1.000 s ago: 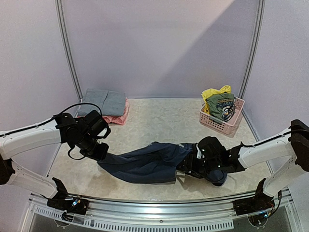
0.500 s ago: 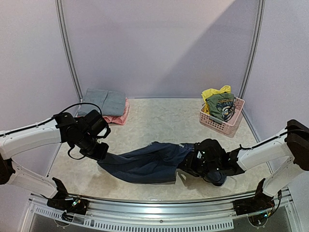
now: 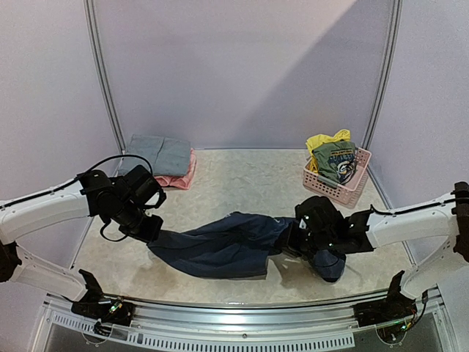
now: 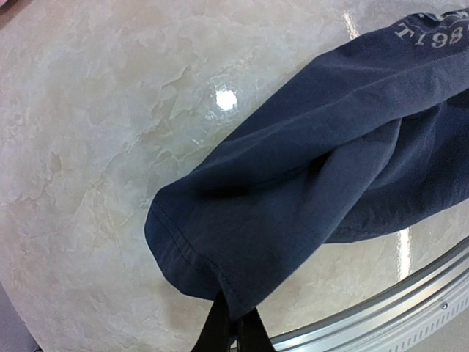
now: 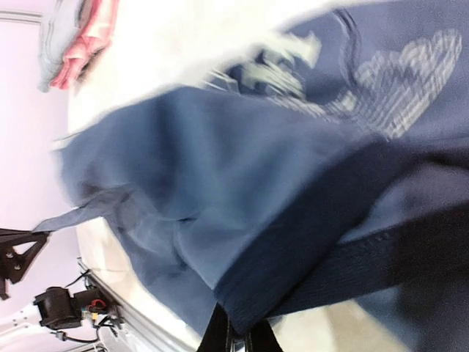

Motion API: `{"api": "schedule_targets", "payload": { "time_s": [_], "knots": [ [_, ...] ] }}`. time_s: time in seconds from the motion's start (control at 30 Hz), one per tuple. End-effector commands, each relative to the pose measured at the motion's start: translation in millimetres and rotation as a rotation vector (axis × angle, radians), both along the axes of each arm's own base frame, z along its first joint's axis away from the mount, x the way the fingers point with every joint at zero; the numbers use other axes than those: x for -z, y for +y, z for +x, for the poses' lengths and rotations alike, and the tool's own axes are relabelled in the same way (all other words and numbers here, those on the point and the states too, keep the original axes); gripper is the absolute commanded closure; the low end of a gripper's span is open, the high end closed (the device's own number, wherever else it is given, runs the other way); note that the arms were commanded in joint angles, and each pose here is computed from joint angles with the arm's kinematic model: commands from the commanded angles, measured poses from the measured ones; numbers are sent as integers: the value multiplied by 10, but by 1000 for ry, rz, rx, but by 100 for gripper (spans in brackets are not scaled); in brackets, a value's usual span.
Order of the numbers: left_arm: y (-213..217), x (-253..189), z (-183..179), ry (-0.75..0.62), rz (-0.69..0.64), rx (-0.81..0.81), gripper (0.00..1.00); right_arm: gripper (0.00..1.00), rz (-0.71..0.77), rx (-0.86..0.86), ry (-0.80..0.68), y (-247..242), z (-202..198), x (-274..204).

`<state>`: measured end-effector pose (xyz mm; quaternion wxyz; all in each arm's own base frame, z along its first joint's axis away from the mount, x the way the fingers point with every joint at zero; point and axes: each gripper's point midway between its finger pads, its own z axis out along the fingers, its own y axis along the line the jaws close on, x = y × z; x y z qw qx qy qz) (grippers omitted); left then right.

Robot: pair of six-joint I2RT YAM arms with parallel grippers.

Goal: Fold and stack the mixed laundry pile
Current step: Flatten out the crumpled tank top at the center of the board.

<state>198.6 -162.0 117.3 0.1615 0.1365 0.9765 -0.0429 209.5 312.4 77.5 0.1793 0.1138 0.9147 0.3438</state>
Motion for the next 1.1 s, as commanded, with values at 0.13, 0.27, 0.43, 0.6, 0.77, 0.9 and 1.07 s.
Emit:
{"api": "schedule_targets", "payload": {
  "time_s": [0.13,0.27,0.43,0.6,0.77,0.9,1.07],
  "knots": [
    [184,-338,95,-82,-4,-36,100,100,-213,-8,-107,-379,47,-820],
    [270,-546,167,-130,1,-53,100,100,-279,-20,-158,-550,95,-1215],
    [402,-894,275,-205,11,-76,100,100,-331,-11,-228,-789,199,-1708],
    [527,-1302,357,-293,10,-101,100,100,-316,5,-303,-944,281,-2223],
    [606,-1799,427,-401,-23,-131,100,100,-254,-50,-406,-911,297,-2744],
    [638,-2187,456,-485,-56,-141,100,100,-217,-150,-482,-795,247,-3135],
    [666,-2688,443,-594,-99,-124,100,100,-233,-272,-546,-693,201,-3431]
  ]
}}
